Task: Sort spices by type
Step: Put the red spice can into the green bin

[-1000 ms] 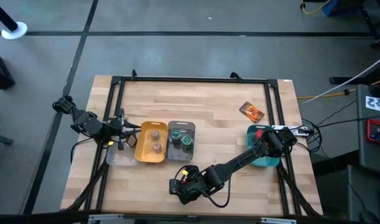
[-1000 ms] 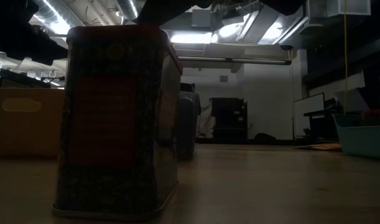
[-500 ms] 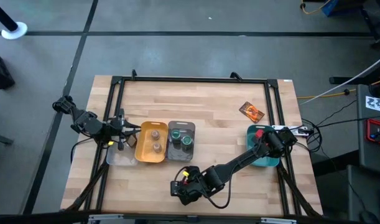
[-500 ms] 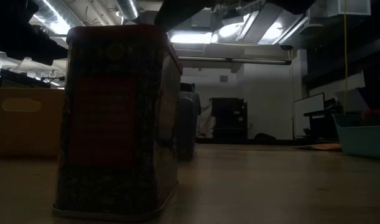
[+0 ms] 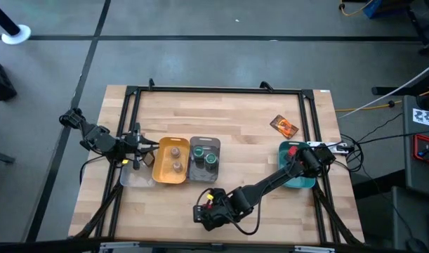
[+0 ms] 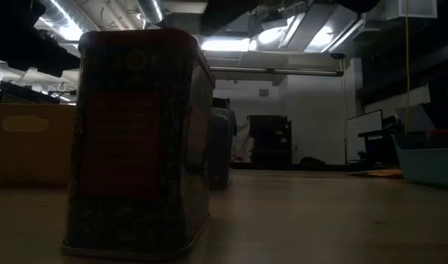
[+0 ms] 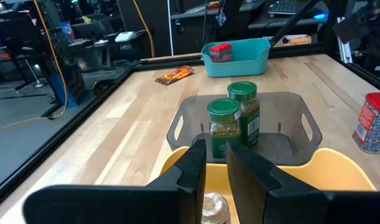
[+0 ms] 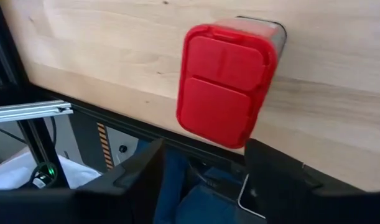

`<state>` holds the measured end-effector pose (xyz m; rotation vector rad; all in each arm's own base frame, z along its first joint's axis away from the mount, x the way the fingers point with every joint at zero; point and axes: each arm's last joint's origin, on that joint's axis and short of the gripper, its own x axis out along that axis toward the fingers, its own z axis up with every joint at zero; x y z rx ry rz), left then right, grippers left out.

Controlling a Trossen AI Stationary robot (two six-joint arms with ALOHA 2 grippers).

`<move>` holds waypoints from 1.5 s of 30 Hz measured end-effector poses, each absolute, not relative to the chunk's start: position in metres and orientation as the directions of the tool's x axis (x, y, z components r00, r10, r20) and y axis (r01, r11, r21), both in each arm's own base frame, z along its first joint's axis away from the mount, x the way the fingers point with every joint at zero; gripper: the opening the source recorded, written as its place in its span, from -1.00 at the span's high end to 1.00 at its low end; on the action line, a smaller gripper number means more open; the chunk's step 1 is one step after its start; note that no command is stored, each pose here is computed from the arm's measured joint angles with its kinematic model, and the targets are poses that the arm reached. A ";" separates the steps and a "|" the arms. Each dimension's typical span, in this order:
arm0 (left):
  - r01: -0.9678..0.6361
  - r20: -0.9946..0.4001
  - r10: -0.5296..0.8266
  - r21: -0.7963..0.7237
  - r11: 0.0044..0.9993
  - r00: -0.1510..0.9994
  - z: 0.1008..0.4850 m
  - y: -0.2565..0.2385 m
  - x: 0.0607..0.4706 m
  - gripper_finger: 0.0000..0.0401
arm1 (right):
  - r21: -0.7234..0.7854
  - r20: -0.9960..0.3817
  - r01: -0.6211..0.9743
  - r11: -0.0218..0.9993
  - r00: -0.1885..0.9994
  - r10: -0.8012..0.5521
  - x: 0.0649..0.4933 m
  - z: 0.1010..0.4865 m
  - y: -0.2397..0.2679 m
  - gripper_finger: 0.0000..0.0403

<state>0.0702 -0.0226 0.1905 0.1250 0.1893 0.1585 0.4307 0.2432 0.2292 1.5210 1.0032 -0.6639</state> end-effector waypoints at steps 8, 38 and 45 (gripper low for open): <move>-0.145 -0.177 0.168 0.138 0.980 0.970 0.191 -0.023 0.070 0.72 | 0.475 -0.853 0.880 -0.011 0.463 0.241 0.435 0.229 0.234 -0.60; -0.145 -0.177 0.169 0.138 0.980 0.970 0.191 -0.023 0.070 0.72 | 0.459 -0.854 0.886 -0.067 0.461 0.243 0.437 0.229 0.229 -0.89; -0.145 -0.176 0.169 0.138 0.980 0.970 0.191 -0.023 0.070 0.72 | 0.393 -0.873 0.911 -0.125 0.412 0.263 0.442 0.215 0.226 -0.89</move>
